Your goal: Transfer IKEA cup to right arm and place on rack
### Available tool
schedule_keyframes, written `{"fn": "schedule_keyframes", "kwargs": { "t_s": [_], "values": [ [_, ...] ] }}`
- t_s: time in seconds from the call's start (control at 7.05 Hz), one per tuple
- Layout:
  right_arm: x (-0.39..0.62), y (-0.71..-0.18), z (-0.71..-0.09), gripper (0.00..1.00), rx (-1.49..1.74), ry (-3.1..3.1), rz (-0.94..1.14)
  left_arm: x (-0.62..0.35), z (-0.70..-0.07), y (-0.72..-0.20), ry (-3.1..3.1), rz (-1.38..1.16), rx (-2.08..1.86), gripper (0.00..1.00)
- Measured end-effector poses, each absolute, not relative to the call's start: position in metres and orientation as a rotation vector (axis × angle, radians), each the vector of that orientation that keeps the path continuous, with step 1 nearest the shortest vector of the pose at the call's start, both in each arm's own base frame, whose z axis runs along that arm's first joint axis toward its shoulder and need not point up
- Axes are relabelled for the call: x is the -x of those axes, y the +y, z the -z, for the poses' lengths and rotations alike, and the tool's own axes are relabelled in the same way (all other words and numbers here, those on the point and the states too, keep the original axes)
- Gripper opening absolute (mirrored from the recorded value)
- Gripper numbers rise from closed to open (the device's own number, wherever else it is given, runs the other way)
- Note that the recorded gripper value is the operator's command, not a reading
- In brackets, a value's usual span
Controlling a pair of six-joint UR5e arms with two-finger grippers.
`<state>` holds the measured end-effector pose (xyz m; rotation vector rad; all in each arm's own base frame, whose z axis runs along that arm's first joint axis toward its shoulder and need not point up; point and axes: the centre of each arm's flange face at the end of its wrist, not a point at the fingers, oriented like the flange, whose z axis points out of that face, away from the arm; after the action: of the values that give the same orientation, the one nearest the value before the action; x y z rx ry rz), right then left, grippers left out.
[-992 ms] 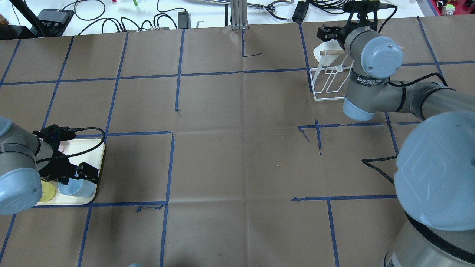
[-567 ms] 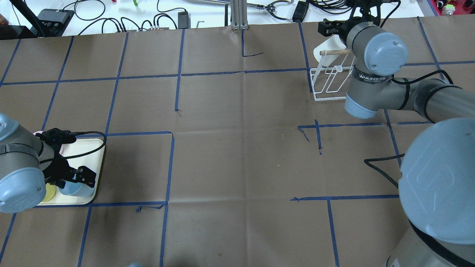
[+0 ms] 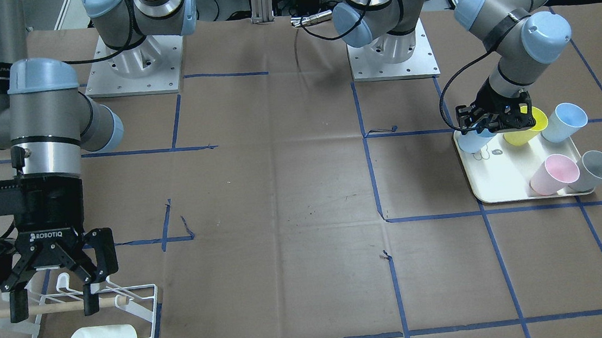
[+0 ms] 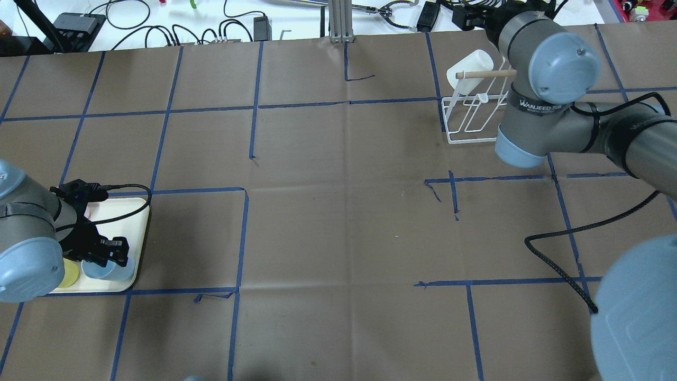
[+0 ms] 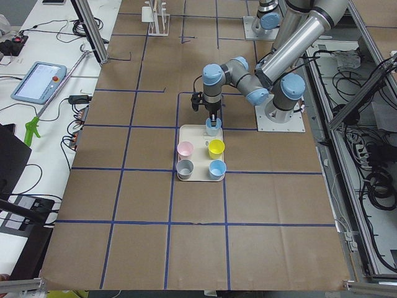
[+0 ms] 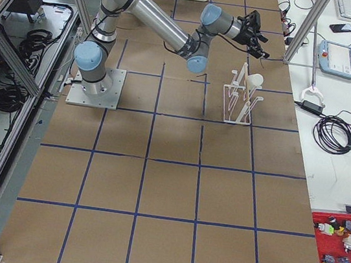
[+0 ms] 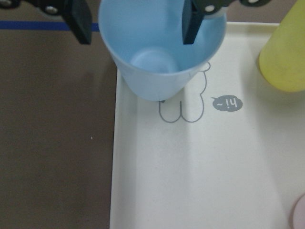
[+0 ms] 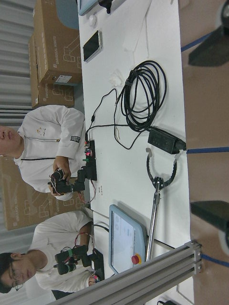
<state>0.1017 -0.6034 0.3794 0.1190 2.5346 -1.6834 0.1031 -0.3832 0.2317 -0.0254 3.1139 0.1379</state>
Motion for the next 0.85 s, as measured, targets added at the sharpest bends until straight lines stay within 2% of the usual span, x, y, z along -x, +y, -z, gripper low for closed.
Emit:
{"fn": "schedule_keyframes", "kwargs": {
  "t_s": [0.57, 0.85],
  "values": [
    [-0.146, -0.55, -0.394, 1.0, -0.577, 2.244, 1.45, -0.103, -0.259, -0.401, 3.152, -0.021, 0.018, 0.0],
    [-0.178, -0.522, -0.386, 1.0, -0.756, 2.113, 1.274, -0.109, -0.324, -0.435, 3.201, 0.083, -0.015, 0.0]
  ]
}}
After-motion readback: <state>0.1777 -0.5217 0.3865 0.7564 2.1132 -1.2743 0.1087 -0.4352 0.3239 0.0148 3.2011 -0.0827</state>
